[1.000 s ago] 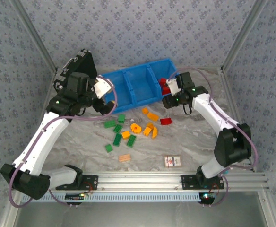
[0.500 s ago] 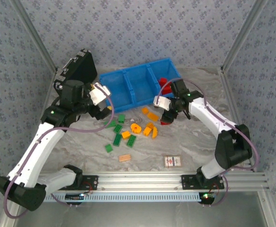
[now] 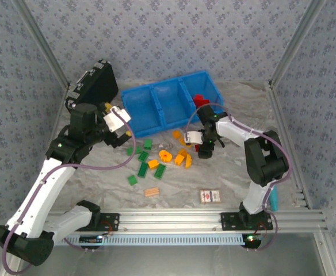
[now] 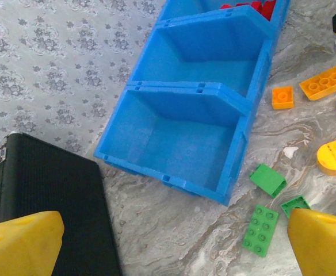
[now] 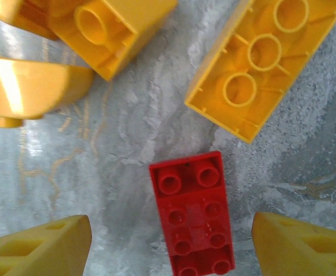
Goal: Sort the legos into containers by color
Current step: Pick up the lego from the center of the table, then place the lego in the container.
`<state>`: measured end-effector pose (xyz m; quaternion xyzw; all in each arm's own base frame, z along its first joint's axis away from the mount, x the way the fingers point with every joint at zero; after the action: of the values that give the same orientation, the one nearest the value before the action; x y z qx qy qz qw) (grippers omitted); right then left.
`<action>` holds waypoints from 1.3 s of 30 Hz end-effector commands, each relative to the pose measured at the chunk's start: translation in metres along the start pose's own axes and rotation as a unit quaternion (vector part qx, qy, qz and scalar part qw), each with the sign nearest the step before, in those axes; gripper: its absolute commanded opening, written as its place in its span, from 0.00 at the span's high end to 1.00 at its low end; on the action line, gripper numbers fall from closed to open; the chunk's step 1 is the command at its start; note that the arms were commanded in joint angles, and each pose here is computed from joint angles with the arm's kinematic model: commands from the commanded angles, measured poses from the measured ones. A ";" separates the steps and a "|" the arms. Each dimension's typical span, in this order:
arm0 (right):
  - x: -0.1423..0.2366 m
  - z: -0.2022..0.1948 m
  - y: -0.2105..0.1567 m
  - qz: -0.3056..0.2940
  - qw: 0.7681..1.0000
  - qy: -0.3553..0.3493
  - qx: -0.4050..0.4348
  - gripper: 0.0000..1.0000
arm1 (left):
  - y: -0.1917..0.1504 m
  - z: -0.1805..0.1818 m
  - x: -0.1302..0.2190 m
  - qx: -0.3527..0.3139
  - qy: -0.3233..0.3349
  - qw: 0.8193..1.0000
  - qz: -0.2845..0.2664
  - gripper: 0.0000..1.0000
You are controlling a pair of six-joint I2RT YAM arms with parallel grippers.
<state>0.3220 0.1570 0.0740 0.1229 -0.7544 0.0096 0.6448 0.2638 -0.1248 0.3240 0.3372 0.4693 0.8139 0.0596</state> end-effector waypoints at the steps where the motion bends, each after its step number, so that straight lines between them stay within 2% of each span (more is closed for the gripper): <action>1: -0.014 0.004 -0.011 0.025 0.999 0.002 0.031 0.24 | 0.006 0.005 0.002 -0.009 0.012 1.000 -0.014 0.00; 7: -0.026 0.004 -0.014 0.016 1.000 0.022 0.003 0.29 | 0.004 0.007 -0.006 -0.010 0.010 1.000 -0.004 0.00; 8: -0.022 -0.006 -0.011 0.013 1.000 0.009 0.003 0.32 | 0.003 0.008 -0.007 -0.009 0.011 1.000 -0.001 0.00; 15: -0.028 -0.010 -0.010 0.008 1.000 0.016 -0.006 0.72 | 0.003 0.010 -0.012 -0.006 0.011 1.000 0.004 0.00; 19: -0.017 -0.018 -0.013 0.006 1.000 -0.001 -0.017 0.75 | 0.002 0.010 -0.015 0.000 0.007 1.000 0.005 0.00; 23: 0.011 -0.042 -0.021 -0.008 0.997 -0.058 -0.051 0.78 | 0.000 0.012 -0.017 0.027 0.005 1.000 -0.003 0.00; 28: 0.051 -0.093 -0.039 -0.037 0.979 -0.163 -0.121 0.82 | -0.010 0.024 -0.016 0.148 -0.013 0.987 -0.054 0.00; 30: 0.065 -0.113 -0.043 -0.048 0.969 -0.196 -0.140 0.82 | -0.020 0.026 -0.017 0.185 -0.007 0.982 -0.050 0.00; 32: 0.076 -0.130 -0.044 -0.071 0.962 -0.214 -0.155 0.81 | -0.035 0.021 -0.022 0.220 -0.014 0.975 -0.020 0.00; 34: 0.082 -0.147 -0.043 -0.087 0.956 -0.227 -0.164 0.79 | -0.053 0.012 -0.030 0.269 -0.028 0.962 0.025 0.00; 35: 0.082 -0.156 -0.044 -0.087 0.953 -0.235 -0.169 0.79 | -0.064 0.009 -0.035 0.308 -0.027 0.950 0.050 0.00; 37: 0.079 -0.174 -0.048 -0.077 0.949 -0.249 -0.179 0.78 | -0.080 0.003 -0.044 0.400 -0.023 0.913 0.082 0.00; 39: 0.073 -0.189 -0.050 -0.073 0.946 -0.255 -0.185 0.78 | -0.093 -0.014 -0.053 0.493 -0.047 0.863 0.102 0.00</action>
<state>0.4868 0.1234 0.1849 0.0673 -0.8780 -0.1852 0.4361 0.2863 -0.0975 0.2480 0.3801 0.6927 0.6060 -0.0919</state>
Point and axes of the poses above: each hand's point on the last joint's axis, 136 mm out from that joint toward the fingers, its own x axis back along the fingers, its own z axis along the line the jaws close on, y = z × x, the point moved 3 cm from there along x, back along the fingers, and after that the axes turned 12 degrees about x, right-handed, at the moved point
